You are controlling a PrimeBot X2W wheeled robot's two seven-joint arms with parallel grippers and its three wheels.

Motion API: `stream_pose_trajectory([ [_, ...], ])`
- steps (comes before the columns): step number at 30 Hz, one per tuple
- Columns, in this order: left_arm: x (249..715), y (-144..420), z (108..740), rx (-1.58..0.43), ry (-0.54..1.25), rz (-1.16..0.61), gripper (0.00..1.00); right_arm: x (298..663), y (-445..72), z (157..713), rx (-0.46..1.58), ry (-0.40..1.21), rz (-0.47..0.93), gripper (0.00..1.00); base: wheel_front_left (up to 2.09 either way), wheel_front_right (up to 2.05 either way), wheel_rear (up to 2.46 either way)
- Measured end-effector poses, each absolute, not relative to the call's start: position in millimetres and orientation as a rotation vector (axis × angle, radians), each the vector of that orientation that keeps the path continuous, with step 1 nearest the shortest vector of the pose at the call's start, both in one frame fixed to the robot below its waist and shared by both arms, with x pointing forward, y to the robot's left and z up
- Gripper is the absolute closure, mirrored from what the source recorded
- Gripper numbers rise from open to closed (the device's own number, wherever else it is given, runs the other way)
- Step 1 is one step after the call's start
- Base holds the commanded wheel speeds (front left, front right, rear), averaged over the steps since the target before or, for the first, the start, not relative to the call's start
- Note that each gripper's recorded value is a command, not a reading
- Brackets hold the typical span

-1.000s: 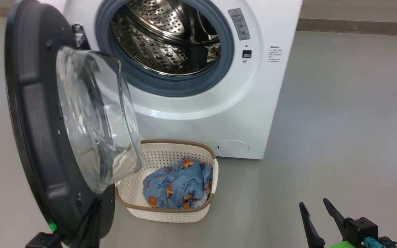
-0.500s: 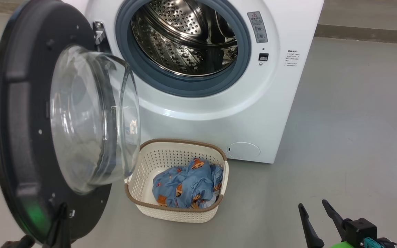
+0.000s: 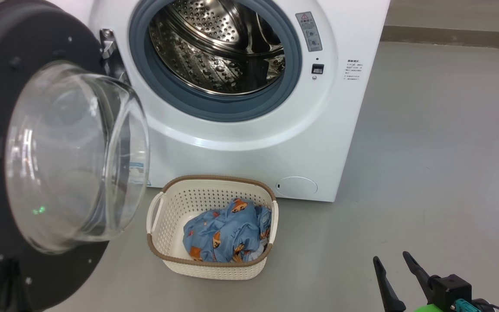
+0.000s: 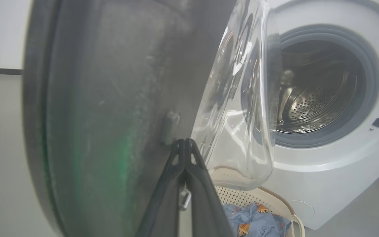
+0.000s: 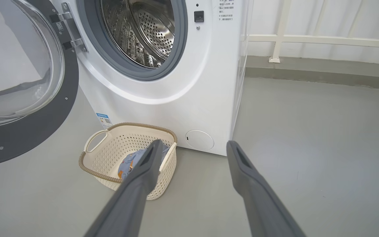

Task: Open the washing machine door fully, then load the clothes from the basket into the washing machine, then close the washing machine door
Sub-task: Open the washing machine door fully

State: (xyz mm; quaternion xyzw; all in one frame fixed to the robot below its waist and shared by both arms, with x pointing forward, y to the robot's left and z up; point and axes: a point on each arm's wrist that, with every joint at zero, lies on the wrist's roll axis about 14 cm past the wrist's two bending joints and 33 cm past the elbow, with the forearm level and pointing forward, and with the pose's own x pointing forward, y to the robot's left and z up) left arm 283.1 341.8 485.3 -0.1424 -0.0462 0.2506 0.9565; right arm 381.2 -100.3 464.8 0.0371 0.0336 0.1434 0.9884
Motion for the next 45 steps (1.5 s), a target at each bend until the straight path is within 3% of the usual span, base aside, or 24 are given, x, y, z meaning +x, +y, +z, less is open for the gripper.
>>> stream_pose_trajectory([
  [22, 297, 429, 493, -0.263, -0.090, 0.709, 1.00, 380, -116, 450, 0.050, 0.105, 0.247, 0.00, 0.00, 0.00, 0.00],
  [45, 310, 450, 493, -0.216, -0.053, 0.738, 1.00, 383, -126, 449, 0.051, 0.107, 0.215, 0.00, 0.00, 0.00, 0.00],
])
